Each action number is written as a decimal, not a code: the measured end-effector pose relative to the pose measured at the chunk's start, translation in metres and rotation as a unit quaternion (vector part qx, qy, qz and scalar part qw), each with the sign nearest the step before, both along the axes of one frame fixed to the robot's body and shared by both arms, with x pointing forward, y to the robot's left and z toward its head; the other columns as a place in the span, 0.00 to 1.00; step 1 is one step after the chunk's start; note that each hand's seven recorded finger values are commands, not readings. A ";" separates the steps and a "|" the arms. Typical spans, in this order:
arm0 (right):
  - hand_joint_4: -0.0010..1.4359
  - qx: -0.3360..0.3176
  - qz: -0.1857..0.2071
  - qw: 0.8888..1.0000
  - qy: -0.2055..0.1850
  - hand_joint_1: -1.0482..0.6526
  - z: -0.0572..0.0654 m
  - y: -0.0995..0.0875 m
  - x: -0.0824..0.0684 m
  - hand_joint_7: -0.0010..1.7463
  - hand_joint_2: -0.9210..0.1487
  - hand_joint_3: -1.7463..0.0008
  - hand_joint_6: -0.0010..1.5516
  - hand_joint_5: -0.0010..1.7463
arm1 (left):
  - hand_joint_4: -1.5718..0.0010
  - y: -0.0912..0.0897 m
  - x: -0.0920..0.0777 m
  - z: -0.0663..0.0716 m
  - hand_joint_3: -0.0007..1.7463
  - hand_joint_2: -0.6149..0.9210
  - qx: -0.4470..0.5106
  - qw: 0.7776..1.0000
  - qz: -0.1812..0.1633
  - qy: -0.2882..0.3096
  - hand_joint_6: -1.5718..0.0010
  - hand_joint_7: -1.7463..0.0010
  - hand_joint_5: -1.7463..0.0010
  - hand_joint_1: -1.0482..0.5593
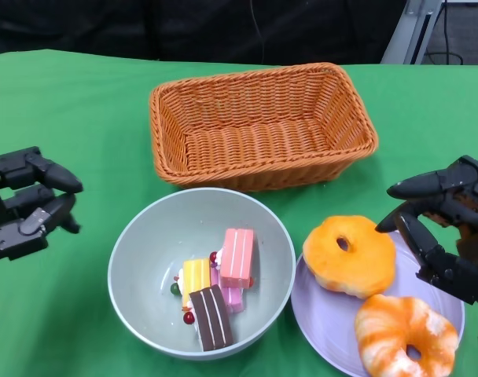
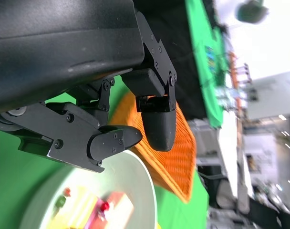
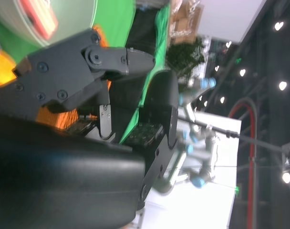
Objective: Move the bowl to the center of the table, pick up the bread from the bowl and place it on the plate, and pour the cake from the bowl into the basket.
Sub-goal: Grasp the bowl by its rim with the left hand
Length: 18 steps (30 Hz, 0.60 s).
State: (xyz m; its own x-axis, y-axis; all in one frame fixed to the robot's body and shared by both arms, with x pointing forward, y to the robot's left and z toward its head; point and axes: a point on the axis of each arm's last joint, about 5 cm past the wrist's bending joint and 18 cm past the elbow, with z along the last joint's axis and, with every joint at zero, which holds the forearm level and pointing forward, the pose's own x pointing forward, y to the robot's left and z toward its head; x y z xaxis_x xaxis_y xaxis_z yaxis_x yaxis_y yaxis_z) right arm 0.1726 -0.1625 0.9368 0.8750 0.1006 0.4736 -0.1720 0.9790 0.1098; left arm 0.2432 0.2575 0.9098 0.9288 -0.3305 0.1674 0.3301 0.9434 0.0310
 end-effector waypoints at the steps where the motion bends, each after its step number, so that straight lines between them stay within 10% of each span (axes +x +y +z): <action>1: 0.55 0.008 0.010 1.000 0.004 0.43 0.000 0.001 0.001 0.67 0.34 0.53 0.48 0.83 | 0.51 -0.002 -0.002 0.001 0.21 0.93 0.007 1.000 -0.009 -0.011 0.40 0.69 0.35 0.49; 8: 0.54 0.031 0.022 0.999 0.024 0.44 -0.001 0.004 0.004 0.70 0.39 0.44 0.47 0.86 | 0.56 -0.001 -0.022 0.012 0.04 1.00 0.080 0.990 -0.074 -0.087 0.54 0.99 0.87 0.36; 18: 0.54 0.049 0.040 0.997 0.031 0.46 0.004 0.005 0.004 0.73 0.48 0.32 0.45 0.86 | 0.68 0.006 -0.040 0.032 0.08 1.00 0.172 0.951 -0.120 -0.226 0.65 1.00 0.99 0.19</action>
State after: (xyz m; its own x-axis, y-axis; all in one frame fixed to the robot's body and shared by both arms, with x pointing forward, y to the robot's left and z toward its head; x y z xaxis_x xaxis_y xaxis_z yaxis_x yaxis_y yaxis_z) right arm 0.1770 -0.1571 0.9406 0.8941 0.1277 0.4293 -0.2398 0.9461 0.2179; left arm 0.2035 0.2637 0.9419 0.6786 -0.6318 0.3744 0.4149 0.7505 0.5145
